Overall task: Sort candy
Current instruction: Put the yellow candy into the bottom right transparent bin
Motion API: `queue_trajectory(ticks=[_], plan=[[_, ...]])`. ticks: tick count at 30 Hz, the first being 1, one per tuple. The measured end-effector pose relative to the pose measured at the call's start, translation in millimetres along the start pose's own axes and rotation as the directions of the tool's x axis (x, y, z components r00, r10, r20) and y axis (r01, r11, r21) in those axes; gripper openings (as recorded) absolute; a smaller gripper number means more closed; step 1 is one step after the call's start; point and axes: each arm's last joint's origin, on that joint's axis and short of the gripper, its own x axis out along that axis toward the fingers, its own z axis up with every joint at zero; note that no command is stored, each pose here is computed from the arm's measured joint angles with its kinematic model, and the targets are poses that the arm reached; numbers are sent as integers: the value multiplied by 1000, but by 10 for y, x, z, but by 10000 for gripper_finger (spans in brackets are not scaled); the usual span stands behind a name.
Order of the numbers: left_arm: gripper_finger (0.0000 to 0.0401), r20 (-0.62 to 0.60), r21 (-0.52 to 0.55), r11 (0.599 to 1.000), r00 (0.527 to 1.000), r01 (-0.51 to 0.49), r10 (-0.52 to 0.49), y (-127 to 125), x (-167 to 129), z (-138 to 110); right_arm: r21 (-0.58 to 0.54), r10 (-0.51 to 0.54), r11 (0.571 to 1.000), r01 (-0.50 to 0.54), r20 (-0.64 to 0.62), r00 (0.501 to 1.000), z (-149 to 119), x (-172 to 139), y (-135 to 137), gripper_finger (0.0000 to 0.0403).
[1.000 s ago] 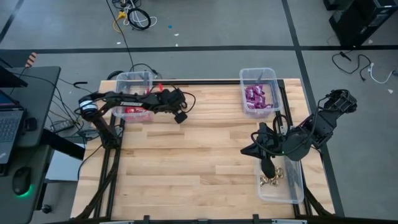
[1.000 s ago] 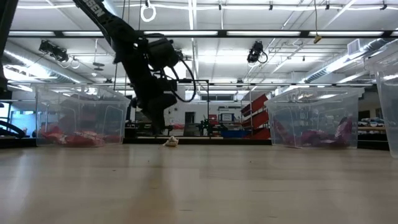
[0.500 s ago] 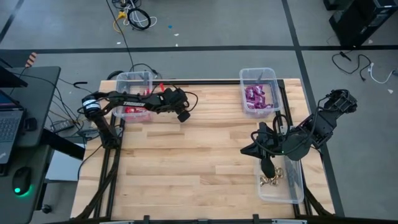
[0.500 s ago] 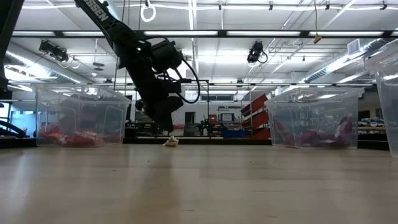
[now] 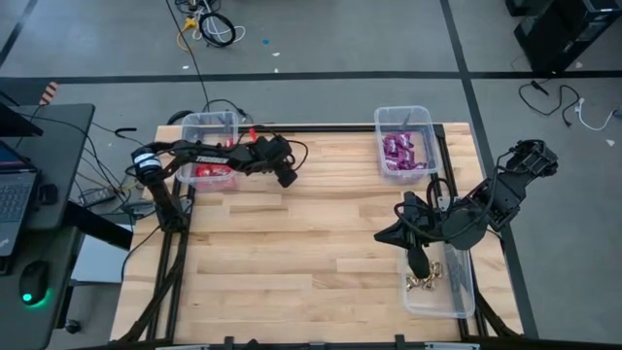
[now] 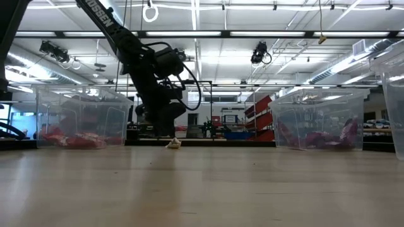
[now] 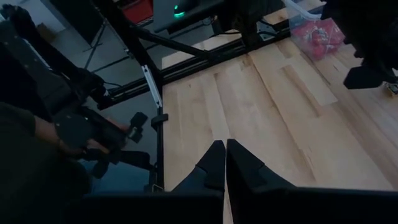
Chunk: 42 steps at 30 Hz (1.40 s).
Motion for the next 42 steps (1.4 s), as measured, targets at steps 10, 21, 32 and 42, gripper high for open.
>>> queue_trajectory(ticks=[10,21,32,42], plan=[[170,-72,15,1000,997,21,-20,-32,172,-103,-6,0,1000,0,1,1000,1,2,0,3],[170,-74,20,1000,997,19,-17,-57,263,-126,-7,-4,1000,4,4,1000,2,3,-1,3],[112,-58,21,999,998,31,-29,-63,275,-114,-7,-5,1000,5,4,1000,2,5,0,3],[6,-59,74,996,997,47,-43,-69,275,-114,-8,-7,1000,8,7,1000,3,5,-1,3]])
